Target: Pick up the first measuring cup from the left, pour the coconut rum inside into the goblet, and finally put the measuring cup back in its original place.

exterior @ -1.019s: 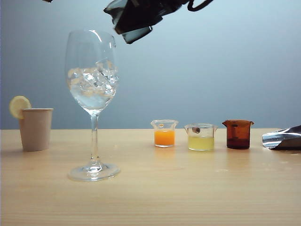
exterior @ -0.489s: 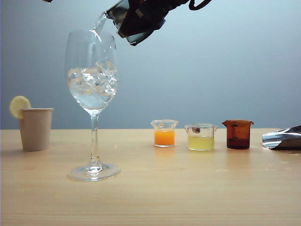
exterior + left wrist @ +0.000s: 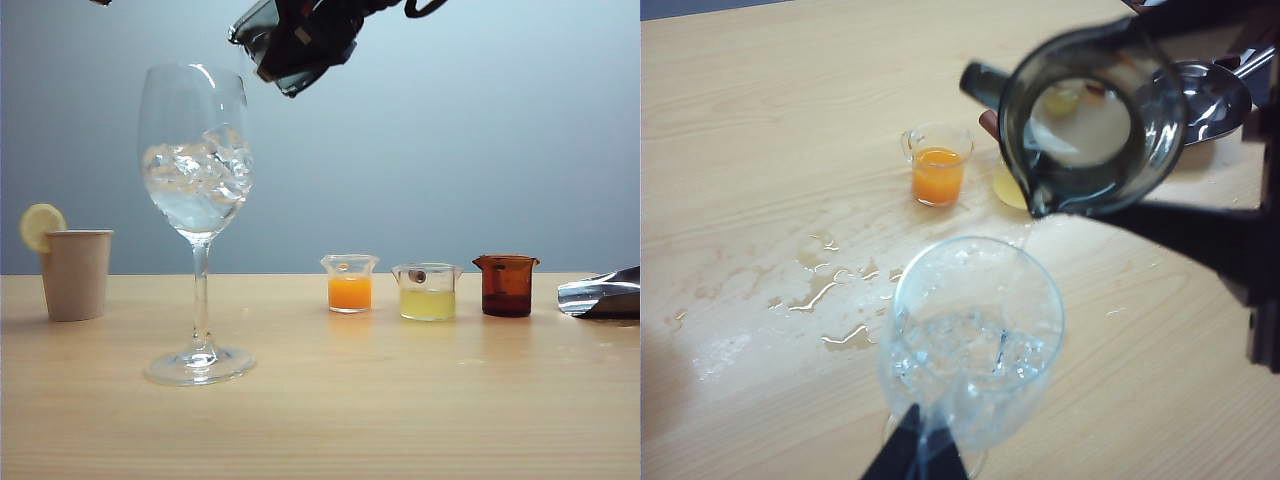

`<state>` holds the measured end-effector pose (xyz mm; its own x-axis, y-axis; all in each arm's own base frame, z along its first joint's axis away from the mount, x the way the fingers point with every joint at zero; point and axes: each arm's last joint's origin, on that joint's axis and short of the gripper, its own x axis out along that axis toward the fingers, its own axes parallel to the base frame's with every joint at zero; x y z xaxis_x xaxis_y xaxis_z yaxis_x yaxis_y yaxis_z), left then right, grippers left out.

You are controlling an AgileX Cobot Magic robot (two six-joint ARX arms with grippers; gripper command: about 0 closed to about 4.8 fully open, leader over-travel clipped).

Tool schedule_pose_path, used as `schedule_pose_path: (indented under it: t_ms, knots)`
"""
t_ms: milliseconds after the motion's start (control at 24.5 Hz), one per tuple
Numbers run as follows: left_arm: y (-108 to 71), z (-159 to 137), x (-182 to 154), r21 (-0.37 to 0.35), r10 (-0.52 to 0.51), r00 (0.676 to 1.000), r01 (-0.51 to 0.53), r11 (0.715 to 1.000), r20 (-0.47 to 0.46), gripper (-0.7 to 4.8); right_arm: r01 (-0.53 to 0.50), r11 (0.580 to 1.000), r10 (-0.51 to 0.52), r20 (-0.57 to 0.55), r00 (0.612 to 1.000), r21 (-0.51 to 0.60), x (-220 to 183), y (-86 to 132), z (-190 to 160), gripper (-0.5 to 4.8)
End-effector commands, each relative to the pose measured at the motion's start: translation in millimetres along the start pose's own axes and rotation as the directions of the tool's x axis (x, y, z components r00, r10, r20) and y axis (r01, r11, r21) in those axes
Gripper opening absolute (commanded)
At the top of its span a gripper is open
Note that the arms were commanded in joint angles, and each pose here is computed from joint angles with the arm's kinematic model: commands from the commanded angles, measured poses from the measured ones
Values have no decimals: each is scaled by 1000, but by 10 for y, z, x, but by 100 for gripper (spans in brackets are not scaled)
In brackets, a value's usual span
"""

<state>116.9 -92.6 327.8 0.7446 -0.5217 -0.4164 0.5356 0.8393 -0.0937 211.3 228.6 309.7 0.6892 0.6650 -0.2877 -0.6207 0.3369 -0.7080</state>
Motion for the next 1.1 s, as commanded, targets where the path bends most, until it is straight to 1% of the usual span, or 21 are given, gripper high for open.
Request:
schedule_pose_path:
  t_ms: [41,285,489,733,978,1100]
  knots:
    - [-1,15,-11,-6,1,1000,-1,1000,11,-5,36,999,-36,34,999,-3,-28,-81,79,135]
    - [-1,16,-12,-6,1,1000,-1,1000,11,-5,-4,1000,5,16,1000,-28,-30,-107,109,135]
    - [-1,15,-11,-6,1,1000,-1,1000,11,-5,-13,999,14,16,1000,-34,-2,-196,210,135]
    - [-1,16,-12,-6,1,1000,-1,1000,11,-5,-36,995,39,21,999,-98,11,-147,312,135]
    - [-1,15,-11,-6,1,1000,-1,1000,11,-5,-38,994,40,20,999,-99,11,-146,311,135]
    - [-1,15,-11,-6,1,1000,-1,1000,11,-5,-51,991,51,4,999,-125,9,-133,297,135]
